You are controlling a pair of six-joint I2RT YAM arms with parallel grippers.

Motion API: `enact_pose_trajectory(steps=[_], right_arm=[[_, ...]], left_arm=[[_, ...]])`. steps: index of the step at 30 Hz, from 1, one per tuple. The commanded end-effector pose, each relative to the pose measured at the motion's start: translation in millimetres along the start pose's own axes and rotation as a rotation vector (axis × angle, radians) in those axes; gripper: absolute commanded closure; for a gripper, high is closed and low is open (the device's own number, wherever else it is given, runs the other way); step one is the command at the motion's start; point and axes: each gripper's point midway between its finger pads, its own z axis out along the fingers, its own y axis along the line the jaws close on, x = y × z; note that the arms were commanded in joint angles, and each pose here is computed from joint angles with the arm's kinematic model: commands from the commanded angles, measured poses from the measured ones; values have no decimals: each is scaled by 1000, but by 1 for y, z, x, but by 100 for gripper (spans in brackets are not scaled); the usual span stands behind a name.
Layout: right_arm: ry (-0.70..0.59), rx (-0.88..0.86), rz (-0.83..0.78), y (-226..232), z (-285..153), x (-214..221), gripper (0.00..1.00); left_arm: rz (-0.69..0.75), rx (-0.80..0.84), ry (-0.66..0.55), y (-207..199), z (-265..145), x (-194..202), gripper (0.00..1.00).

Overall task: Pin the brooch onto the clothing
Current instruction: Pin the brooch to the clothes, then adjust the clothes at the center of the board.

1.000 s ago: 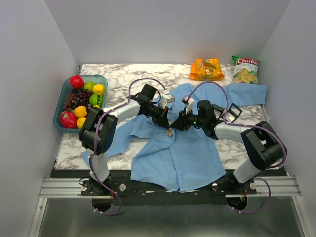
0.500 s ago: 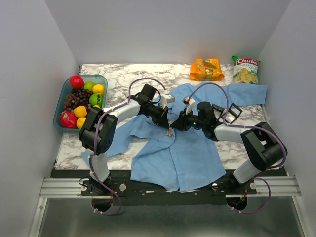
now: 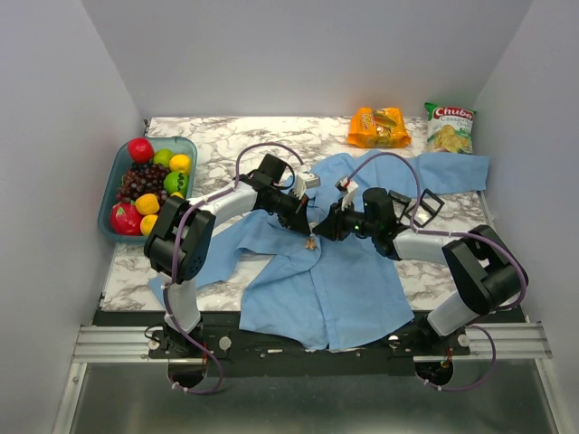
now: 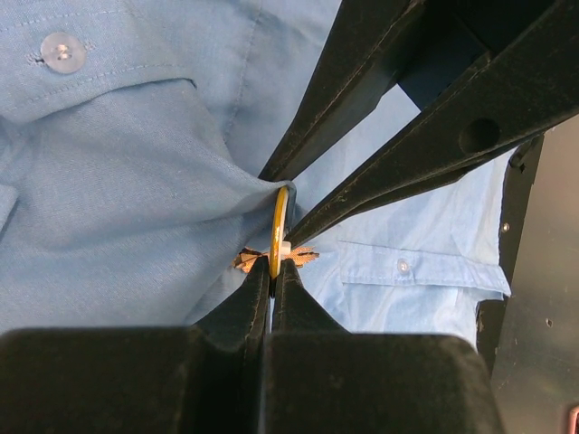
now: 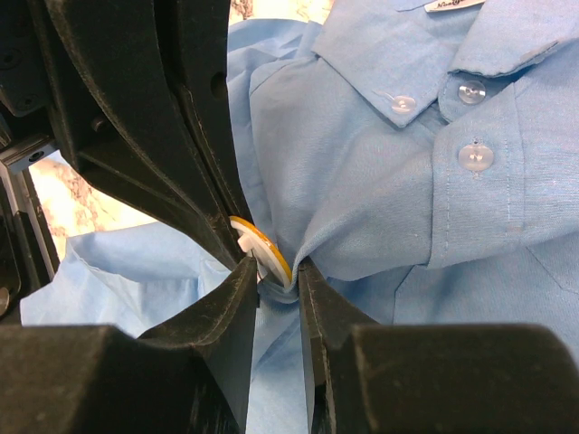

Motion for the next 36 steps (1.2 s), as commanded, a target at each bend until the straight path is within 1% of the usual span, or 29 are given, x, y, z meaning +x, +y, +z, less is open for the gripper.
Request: enact_pose_trajectory(steps=[1,4,7,10,11,12,13,14,15,16,17,18,19,20,22,23,25,26,27,28,29,30,32,35,36], right_arm=[[-65,21,-36,1,-3,-16,69],[-72,32,-37,0,-4,-16,69],[-77,49,-39,0,-9,-19,68],[-83,64,-47,2,-15,-23,62],[-85,68,-46,2,-17,-24,57],[-99,67,-47,6,-21,-29,55],[-111,72,-47,8,-24,-34,53],[-104,77,-38,9,-26,-33,48],[-136,72,-41,15,-33,-45,47],[-158,94,-38,15,-37,-53,45],[-151,116,-24,14,-40,-55,42],[-157,140,-28,13,-44,-62,41],[-197,172,-51,15,-49,-86,41],[-167,207,-47,11,-53,-84,40],[-189,289,-75,1,-60,-101,38],[-184,313,-77,0,-62,-111,37],[-169,373,-92,-9,-64,-121,37],[-121,399,-78,-16,-61,-114,37],[-145,399,-89,-13,-61,-130,37],[-117,411,-79,-16,-61,-124,37],[-110,411,-73,-16,-60,-124,37],[-108,406,-67,-15,-59,-125,37],[-102,390,-63,-13,-58,-123,37],[-97,382,-46,-11,-58,-118,37],[-89,379,-37,-11,-57,-115,37]], left_arm=[[4,15,-10,-6,-2,-5,100],[-3,-27,-5,0,-3,-4,100],[-28,-153,0,21,-8,-5,100],[-28,-221,0,31,-14,-6,100],[-24,-223,-4,31,-15,-8,99],[-23,-221,-8,30,-16,-9,93],[-23,-221,-9,28,-16,-10,75],[-11,-224,-20,25,-20,-14,66],[-2,-229,-28,24,-22,-18,58],[9,-256,-34,25,-26,-20,46],[37,-288,-58,22,-36,-29,33],[48,-316,-74,23,-43,-35,27],[53,-358,-94,27,-51,-40,23],[51,-399,-151,28,-69,-53,12],[37,-479,-199,38,-88,-61,2],[11,-579,-201,52,-103,-60,1],[-31,-675,-145,66,-113,-49,1],[-84,-731,-68,79,-115,-33,1],[-113,-753,-33,84,-114,-23,1],[-136,-772,-2,89,-114,-14,1],[-168,-826,55,100,-116,2,1],[-181,-849,81,105,-117,11,1],[-188,-895,102,116,-118,19,1],[-206,-894,117,123,-116,20,1],[-233,-911,113,127,-117,21,1]])
